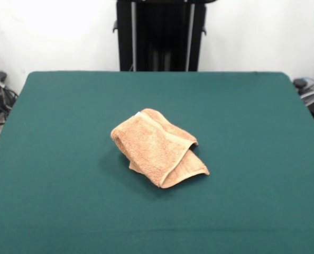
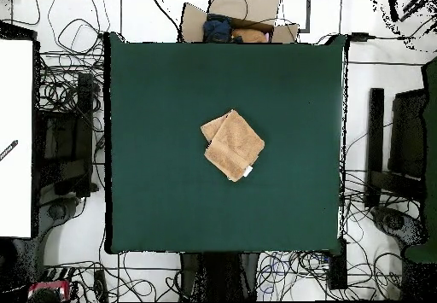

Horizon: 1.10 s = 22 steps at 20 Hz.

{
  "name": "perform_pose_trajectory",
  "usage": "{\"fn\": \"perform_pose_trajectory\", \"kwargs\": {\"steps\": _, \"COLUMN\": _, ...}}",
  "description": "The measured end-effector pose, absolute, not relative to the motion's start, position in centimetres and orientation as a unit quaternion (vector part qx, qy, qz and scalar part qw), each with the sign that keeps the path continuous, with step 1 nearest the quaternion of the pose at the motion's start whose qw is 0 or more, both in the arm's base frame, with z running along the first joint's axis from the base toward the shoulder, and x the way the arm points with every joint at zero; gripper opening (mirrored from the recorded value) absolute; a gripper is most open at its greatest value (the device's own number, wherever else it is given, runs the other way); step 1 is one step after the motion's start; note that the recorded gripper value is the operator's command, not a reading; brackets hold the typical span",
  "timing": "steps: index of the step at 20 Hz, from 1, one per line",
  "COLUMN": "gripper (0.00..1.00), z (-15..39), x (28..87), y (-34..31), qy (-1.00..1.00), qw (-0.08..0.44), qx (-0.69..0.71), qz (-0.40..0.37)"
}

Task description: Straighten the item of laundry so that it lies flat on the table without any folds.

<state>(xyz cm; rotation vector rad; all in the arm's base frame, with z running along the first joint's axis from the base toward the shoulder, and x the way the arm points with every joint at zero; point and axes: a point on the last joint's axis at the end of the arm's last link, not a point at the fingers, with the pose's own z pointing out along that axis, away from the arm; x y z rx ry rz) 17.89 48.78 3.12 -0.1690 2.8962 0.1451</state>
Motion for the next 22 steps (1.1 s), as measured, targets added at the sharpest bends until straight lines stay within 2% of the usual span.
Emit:
{"fn": "perform_pose_trajectory", "kwargs": {"steps": 4, "gripper": 1.0, "z": 10.1, "x": 16.8, "y": 48.7, "qy": 0.996, "qw": 0.04, "qx": -0.06, "qz": 0.055}}
{"fn": "perform_pose_trajectory", "kwargs": {"steps": 9, "gripper": 1.0, "z": 17.2, "x": 16.2, "y": 48.6, "qy": 0.994, "qw": -0.032, "qx": -0.082, "qz": 0.058}}
{"fn": "perform_pose_trajectory", "kwargs": {"steps": 10, "gripper": 1.0, "z": 20.6, "x": 16.1, "y": 48.3, "qy": 0.992, "qw": -0.063, "qx": -0.09, "qz": 0.059}}
{"fn": "perform_pose_trajectory", "kwargs": {"steps": 14, "gripper": 1.0, "z": 25.6, "x": 16.1, "y": 48.2, "qy": 0.988, "qw": -0.097, "qx": -0.099, "qz": 0.068}}
{"fn": "perform_pose_trajectory", "kwargs": {"steps": 16, "gripper": 1.0, "z": 29.0, "x": 16.4, "y": 48.0, "qy": 0.986, "qw": -0.101, "qx": -0.104, "qz": 0.079}}
{"fn": "perform_pose_trajectory", "kwargs": {"steps": 22, "gripper": 1.0, "z": 31.5, "x": 15.7, "y": 48.8, "qy": 0.986, "qw": -0.054, "qx": -0.118, "qz": 0.1}}
